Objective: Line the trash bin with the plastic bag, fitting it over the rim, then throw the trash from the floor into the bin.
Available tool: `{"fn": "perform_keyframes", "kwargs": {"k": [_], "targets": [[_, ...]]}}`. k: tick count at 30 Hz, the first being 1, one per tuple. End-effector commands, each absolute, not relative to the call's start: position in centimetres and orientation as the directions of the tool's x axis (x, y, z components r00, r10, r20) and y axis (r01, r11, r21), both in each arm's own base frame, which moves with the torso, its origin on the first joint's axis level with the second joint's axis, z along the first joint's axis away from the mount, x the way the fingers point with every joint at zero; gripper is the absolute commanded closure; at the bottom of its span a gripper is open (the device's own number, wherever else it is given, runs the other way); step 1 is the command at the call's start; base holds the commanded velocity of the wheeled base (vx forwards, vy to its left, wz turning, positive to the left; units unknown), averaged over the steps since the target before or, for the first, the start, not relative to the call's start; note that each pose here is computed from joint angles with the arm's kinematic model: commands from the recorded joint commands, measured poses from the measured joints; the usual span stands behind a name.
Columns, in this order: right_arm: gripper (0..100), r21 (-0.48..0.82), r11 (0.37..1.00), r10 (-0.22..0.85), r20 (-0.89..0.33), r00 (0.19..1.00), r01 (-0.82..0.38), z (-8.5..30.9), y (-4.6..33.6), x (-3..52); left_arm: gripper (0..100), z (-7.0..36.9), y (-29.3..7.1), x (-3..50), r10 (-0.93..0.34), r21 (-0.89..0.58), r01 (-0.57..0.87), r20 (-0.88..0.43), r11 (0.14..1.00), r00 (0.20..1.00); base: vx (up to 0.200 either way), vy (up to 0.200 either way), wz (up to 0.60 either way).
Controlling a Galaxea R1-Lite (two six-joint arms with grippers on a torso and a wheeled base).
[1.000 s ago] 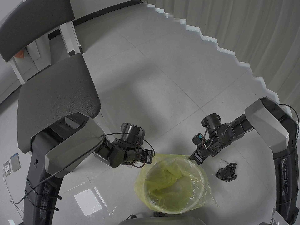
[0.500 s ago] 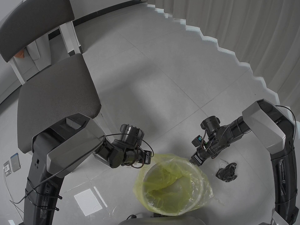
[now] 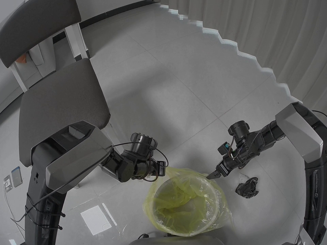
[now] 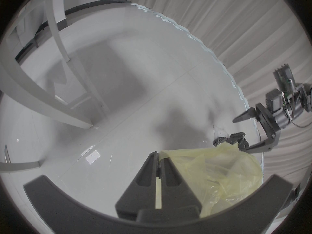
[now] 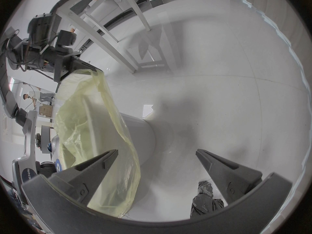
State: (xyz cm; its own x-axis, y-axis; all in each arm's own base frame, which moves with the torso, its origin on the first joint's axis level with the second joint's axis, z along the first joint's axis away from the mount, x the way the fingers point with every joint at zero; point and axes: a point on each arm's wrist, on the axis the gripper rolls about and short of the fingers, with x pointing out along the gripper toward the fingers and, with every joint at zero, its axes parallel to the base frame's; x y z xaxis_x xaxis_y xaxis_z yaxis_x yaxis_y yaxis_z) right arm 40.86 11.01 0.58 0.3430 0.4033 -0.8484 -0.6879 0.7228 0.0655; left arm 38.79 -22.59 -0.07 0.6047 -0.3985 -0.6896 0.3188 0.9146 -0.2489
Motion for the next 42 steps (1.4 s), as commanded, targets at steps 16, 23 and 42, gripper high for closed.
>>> {"fn": "perform_keyframes", "kwargs": {"k": [16, 23, 42], "targets": [[0, 0.058, 0.726, 0.404, -0.843, 0.355, -0.686, 1.9, 10.5, 40.2, 0, -1.2, -22.2, 38.9, -0.361, -0.258, 0.255, -0.716, 0.932, 0.598, 0.0, 0.0, 0.0], [0, 0.055, 0.726, 0.405, -0.839, 0.363, -0.685, 2.3, 10.5, 40.2, 0, 0.7, -20.2, 38.6, -0.328, -0.241, 0.222, -0.707, 0.945, 0.627, 0.0, 0.0, 0.0], [0, 0.044, 0.769, 0.382, -0.831, 0.404, -0.638, 3.2, 7.9, 40.5, 0, 0.7, -16.6, 36.9, -0.222, -0.137, 0.183, -0.753, 0.974, 0.619, 0.0, 0.0, 0.0]]}}
